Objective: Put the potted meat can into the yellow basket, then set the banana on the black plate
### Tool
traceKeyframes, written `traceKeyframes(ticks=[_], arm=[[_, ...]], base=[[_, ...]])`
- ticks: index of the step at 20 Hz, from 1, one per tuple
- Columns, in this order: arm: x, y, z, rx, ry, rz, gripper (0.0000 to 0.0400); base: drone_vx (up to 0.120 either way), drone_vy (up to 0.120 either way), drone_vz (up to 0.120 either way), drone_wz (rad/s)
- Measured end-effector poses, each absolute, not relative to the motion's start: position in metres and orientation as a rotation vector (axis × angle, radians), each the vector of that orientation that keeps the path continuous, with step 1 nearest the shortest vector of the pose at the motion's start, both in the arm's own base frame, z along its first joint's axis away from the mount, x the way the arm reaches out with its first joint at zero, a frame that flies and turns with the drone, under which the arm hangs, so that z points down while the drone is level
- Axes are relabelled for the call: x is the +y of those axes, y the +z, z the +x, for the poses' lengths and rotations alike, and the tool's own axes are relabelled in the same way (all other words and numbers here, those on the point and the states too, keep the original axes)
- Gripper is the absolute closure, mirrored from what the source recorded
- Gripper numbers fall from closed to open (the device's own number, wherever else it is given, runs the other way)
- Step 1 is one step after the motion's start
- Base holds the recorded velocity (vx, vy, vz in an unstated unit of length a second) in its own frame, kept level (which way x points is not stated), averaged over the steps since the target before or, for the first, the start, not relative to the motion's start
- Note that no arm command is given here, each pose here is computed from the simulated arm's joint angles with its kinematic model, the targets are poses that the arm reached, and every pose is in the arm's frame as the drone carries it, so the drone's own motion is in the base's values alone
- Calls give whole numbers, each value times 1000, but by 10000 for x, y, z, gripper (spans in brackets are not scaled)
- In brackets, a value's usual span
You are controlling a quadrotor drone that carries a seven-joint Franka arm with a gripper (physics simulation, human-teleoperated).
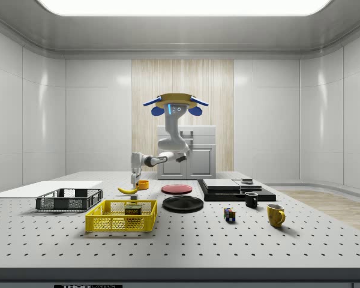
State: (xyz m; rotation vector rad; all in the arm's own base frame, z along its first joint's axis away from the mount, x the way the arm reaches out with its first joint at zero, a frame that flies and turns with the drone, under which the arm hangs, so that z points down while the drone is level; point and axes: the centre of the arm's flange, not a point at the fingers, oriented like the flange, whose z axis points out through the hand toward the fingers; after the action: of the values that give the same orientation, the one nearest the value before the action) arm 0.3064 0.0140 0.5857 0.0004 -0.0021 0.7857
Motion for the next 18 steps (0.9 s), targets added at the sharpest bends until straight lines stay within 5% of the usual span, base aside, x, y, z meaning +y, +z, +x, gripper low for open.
traceKeyframes(ticks=[4, 13, 18], arm=[[140, 5857, 3064, -2, 786, 0, 0], [140, 5857, 3064, -2, 786, 0, 0], [140, 5857, 3064, -2, 786, 0, 0]], base=[[10, -120, -80, 0], [120, -18, 0, 0], [64, -120, 0, 0]])
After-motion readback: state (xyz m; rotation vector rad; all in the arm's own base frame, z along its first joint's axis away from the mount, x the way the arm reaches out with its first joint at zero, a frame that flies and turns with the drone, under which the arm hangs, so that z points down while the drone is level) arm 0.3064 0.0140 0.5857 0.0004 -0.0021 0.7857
